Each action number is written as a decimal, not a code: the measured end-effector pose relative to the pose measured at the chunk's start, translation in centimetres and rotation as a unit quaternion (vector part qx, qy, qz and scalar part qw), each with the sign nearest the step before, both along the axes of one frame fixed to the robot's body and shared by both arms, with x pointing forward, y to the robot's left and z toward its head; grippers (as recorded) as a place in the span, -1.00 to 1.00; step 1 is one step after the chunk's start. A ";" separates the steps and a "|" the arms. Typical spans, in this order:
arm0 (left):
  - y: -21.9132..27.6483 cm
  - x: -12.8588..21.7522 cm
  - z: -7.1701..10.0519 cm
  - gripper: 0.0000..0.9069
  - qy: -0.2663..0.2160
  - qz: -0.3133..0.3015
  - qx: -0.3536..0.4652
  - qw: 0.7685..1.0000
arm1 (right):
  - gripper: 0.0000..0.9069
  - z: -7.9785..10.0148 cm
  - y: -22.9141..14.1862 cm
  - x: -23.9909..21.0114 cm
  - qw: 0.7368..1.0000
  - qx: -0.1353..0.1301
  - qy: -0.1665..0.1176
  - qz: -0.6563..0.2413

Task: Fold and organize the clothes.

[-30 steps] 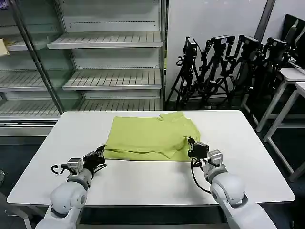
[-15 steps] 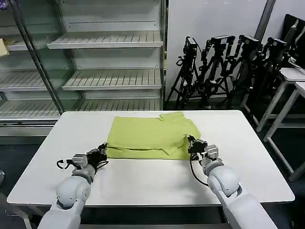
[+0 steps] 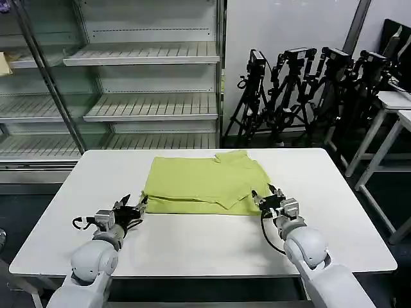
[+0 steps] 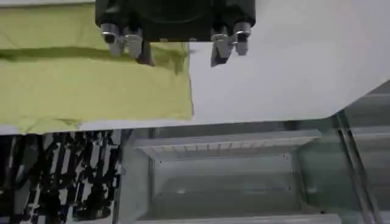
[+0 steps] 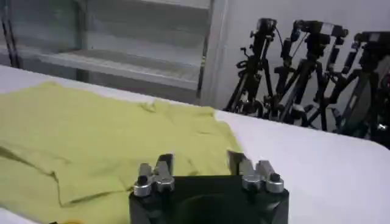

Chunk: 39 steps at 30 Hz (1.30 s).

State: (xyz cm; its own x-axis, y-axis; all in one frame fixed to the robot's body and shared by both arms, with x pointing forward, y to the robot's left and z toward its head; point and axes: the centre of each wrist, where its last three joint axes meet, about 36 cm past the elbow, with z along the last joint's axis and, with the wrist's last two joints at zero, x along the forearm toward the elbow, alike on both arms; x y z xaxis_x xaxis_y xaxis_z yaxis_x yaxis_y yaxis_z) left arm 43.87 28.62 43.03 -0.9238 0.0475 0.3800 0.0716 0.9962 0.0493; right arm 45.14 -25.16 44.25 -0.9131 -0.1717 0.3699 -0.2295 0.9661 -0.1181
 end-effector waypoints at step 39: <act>0.2 -2.3 -1.3 -0.98 0.039 -0.018 -0.003 0.999 | -1.00 -0.9 -1.2 -4.4 0.999 0.005 0.048 0.003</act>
